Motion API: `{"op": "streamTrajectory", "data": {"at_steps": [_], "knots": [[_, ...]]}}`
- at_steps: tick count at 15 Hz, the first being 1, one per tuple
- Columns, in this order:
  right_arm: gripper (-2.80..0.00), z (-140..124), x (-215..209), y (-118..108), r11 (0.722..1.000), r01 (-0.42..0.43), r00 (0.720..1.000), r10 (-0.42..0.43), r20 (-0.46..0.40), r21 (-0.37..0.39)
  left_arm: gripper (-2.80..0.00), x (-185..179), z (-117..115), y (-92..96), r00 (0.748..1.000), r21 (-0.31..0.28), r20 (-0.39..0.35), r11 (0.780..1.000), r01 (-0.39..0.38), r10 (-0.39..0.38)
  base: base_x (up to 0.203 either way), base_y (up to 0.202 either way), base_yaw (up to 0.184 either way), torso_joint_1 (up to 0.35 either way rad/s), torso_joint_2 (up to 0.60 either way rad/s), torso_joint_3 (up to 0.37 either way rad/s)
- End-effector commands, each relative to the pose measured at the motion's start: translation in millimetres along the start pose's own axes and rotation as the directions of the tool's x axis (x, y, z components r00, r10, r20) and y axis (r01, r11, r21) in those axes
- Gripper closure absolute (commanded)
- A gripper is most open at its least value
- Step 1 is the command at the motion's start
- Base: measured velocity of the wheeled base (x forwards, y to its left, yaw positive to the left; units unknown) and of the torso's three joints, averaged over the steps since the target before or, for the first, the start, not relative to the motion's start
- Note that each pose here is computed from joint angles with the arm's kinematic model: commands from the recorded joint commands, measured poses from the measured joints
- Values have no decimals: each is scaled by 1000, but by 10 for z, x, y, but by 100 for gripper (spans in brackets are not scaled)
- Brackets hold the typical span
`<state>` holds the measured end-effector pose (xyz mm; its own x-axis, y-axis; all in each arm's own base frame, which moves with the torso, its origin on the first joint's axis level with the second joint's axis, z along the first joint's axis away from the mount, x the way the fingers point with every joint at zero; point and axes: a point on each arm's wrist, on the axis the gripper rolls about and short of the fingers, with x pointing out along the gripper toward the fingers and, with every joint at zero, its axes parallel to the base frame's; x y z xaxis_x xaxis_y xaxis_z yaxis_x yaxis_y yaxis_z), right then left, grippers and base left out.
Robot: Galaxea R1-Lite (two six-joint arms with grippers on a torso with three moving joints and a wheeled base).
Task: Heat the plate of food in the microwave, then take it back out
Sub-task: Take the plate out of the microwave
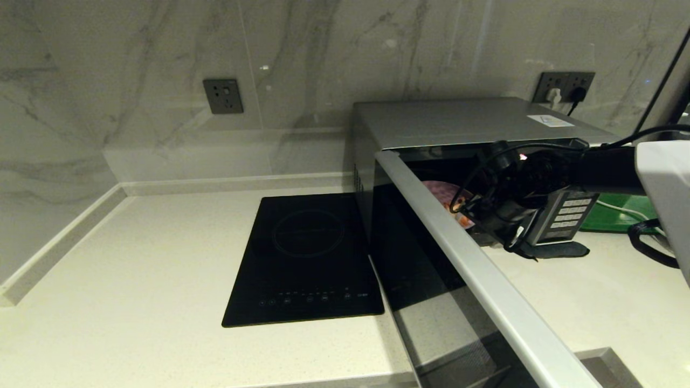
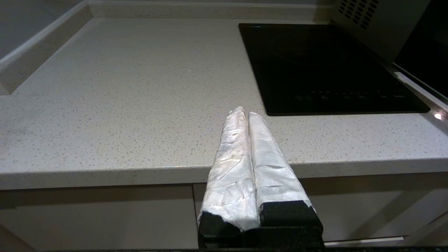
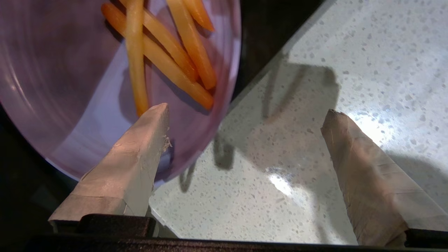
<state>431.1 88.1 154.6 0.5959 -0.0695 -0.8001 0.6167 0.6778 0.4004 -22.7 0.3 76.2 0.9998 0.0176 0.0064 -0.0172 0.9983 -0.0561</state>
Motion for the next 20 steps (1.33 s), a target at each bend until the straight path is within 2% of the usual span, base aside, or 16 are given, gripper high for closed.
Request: {"op": "streamTrajectory", "data": {"at_steps": [1, 7, 8, 20], "knots": [[-280, -11, 62, 17, 1000, 7, 1000, -7, 2, 1, 0, 1, 1, 0, 1000, -1, 0, 1000, -1, 1, 0, 0, 0, 0, 0, 0], [-280, -59, 194, 14, 1000, 29, 1000, -29, -7, -8, 0, 1, 1, 0, 1000, -1, 0, 1000, -1, 1, 0, 0, 0, 0, 0, 0], [0, -55, 194, 21, 1000, 27, 1000, -27, -5, -7, 0, 1, 1, 0, 1000, -1, 0, 1000, -1, 1, 0, 0, 0, 0, 0, 0], [0, 27, -22, 56, 1000, -15, 1000, 15, 21, -16, 0, 1, 2, 0, 1000, -1, 1, 1000, -1, 1, 0, 0, 0, 0, 0, 0]]}}
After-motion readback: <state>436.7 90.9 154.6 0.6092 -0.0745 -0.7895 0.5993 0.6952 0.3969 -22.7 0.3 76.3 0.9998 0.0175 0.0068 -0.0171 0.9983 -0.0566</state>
